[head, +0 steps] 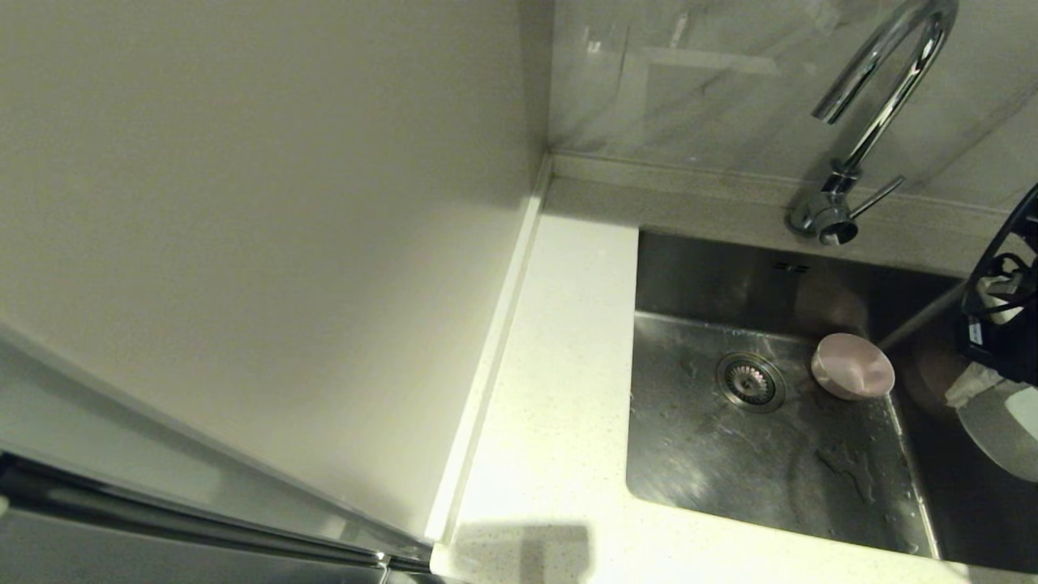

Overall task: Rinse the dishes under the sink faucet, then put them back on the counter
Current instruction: Put a bowl into the sink

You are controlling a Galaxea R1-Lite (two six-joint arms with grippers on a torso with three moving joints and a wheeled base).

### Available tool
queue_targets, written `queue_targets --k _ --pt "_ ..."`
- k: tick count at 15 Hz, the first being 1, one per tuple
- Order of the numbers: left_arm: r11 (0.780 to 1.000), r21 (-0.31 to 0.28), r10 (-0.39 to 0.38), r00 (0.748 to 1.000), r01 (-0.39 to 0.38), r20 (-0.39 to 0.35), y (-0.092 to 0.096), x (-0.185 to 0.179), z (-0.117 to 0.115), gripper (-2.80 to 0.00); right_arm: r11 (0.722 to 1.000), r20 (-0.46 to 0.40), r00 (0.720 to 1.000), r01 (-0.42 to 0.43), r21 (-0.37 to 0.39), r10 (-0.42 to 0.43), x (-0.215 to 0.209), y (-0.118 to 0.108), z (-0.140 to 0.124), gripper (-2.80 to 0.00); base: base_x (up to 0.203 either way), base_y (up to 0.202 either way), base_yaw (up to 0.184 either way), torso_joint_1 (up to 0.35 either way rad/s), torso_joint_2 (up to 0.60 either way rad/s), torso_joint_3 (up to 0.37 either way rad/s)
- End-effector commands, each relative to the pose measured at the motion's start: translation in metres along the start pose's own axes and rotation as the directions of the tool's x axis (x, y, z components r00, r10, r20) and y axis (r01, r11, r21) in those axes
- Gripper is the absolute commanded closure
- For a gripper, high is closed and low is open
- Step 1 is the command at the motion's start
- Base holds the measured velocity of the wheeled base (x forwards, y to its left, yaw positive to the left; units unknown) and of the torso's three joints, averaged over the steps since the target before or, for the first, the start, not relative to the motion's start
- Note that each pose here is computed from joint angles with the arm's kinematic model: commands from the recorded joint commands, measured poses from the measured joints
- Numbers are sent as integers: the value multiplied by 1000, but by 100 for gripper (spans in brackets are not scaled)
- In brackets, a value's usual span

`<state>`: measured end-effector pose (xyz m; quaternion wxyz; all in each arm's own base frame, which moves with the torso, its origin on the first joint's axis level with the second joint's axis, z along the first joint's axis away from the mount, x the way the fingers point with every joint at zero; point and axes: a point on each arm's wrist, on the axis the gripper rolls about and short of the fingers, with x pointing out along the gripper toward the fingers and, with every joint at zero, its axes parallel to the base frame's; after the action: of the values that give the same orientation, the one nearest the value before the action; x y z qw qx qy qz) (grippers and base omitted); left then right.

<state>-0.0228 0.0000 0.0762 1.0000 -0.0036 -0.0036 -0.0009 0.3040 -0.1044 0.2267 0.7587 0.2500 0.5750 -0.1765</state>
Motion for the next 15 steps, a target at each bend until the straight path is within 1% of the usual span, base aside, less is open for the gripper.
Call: queue_targets --k 1,3,5,6,8,10,12,15 --pt "1000 0 0 1000 0 -3 0 0 -1 0 998 -81 996 17 -53 -21 28 4 7 0 0 0 0 0 0 0" --pt "1000 0 0 1000 0 -3 0 0 -1 0 995 -115 993 26 -98 -37 53 4 19 0 0 0 0 0 0 0" --pt "1000 0 0 1000 0 -3 0 0 -1 0 989 -113 991 55 -135 -71 78 4 33 0 0 0 0 0 0 0" --pt "1000 0 0 1000 0 -3 0 0 -1 0 984 -110 990 71 -161 -90 90 4 37 0 0 0 0 0 0 0" --pt "1000 0 0 1000 0 -3 0 0 -1 0 978 -139 984 80 -195 -108 108 1 41 0 0 0 0 0 0 0" --pt "1000 0 0 1000 0 -3 0 0 -1 0 973 -157 981 78 -217 -113 125 -2 45 0 0 0 0 0 0 0" --pt "1000 0 0 1000 0 -3 0 0 -1 0 968 -148 983 73 -242 -111 139 -5 49 0 0 0 0 0 0 0" --pt "1000 0 0 1000 0 -3 0 0 -1 0 950 -129 986 58 -308 -102 154 -13 53 0 0 0 0 0 0 0"
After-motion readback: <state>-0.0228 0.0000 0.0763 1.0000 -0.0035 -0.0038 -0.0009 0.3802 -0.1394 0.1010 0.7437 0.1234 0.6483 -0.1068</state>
